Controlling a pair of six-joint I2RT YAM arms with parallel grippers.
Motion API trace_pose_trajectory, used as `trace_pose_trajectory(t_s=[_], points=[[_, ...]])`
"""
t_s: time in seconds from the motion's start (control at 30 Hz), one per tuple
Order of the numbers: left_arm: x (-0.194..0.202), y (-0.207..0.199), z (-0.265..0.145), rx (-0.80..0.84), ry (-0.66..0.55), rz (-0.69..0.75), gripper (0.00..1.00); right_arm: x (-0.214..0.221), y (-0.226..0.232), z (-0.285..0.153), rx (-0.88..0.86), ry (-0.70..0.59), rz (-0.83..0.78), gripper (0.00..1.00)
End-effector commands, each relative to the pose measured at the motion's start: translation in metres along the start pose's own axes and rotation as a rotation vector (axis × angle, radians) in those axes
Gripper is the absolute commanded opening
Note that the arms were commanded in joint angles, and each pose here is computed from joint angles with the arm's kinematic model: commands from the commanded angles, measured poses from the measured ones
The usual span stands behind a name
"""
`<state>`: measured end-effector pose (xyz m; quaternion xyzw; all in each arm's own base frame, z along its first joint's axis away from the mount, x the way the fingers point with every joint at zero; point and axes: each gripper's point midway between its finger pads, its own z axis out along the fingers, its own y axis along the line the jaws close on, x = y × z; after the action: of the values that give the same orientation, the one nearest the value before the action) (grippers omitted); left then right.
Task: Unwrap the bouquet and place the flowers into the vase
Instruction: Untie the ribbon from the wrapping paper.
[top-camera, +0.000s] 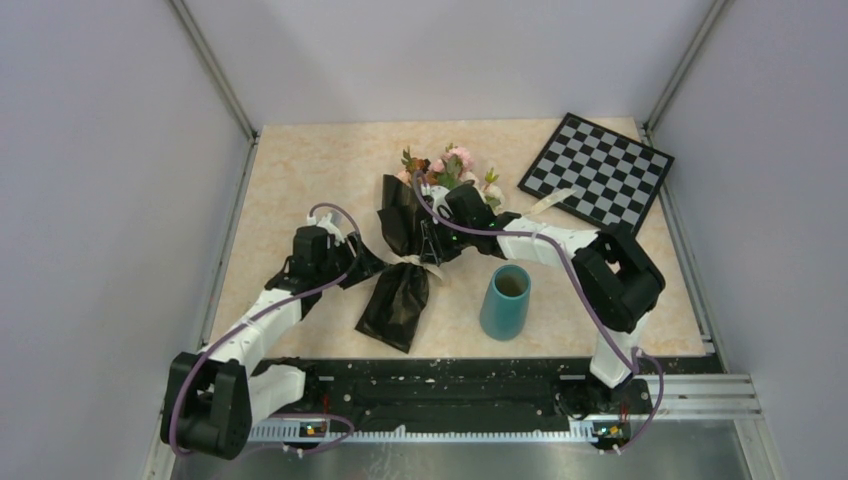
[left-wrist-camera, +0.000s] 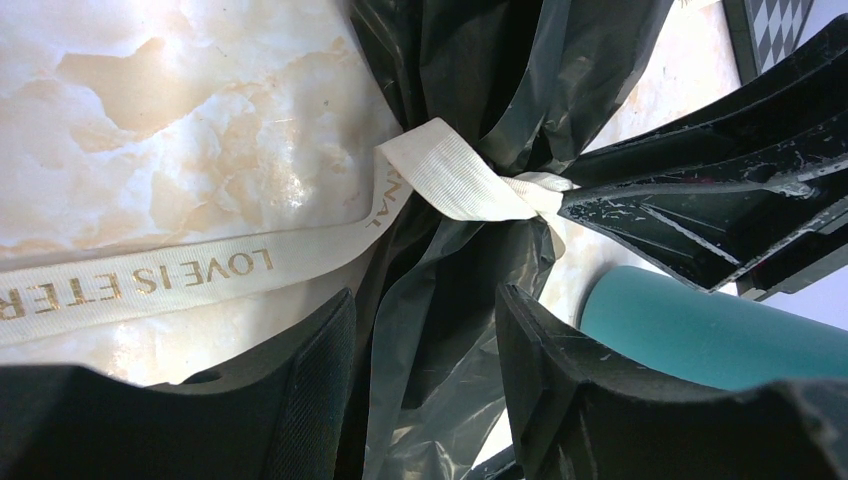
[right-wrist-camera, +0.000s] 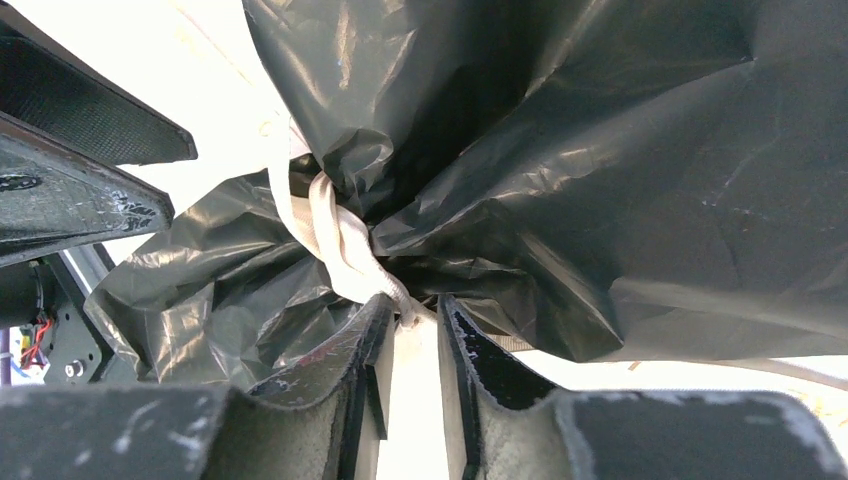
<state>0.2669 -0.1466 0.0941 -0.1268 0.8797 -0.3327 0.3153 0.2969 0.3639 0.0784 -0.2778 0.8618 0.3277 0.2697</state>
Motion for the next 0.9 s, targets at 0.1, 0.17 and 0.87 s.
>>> trace_pose_trajectory(t_s=[0.1,0.17,0.87], points=[[-0.026,-0.026,-0.010,0.065,-0.071,0.044,0.57,-0.033,0.009,-0.001,-0.037,-0.089,-0.023,0.14],[-0.030,-0.031,-0.010,0.073,-0.079,0.043,0.58,-0.033,0.009,0.000,-0.041,-0.093,-0.018,0.08],[-0.008,-0.097,0.031,0.170,-0.008,-0.051,0.53,-0.037,0.017,-0.026,-0.047,-0.197,0.002,0.00]])
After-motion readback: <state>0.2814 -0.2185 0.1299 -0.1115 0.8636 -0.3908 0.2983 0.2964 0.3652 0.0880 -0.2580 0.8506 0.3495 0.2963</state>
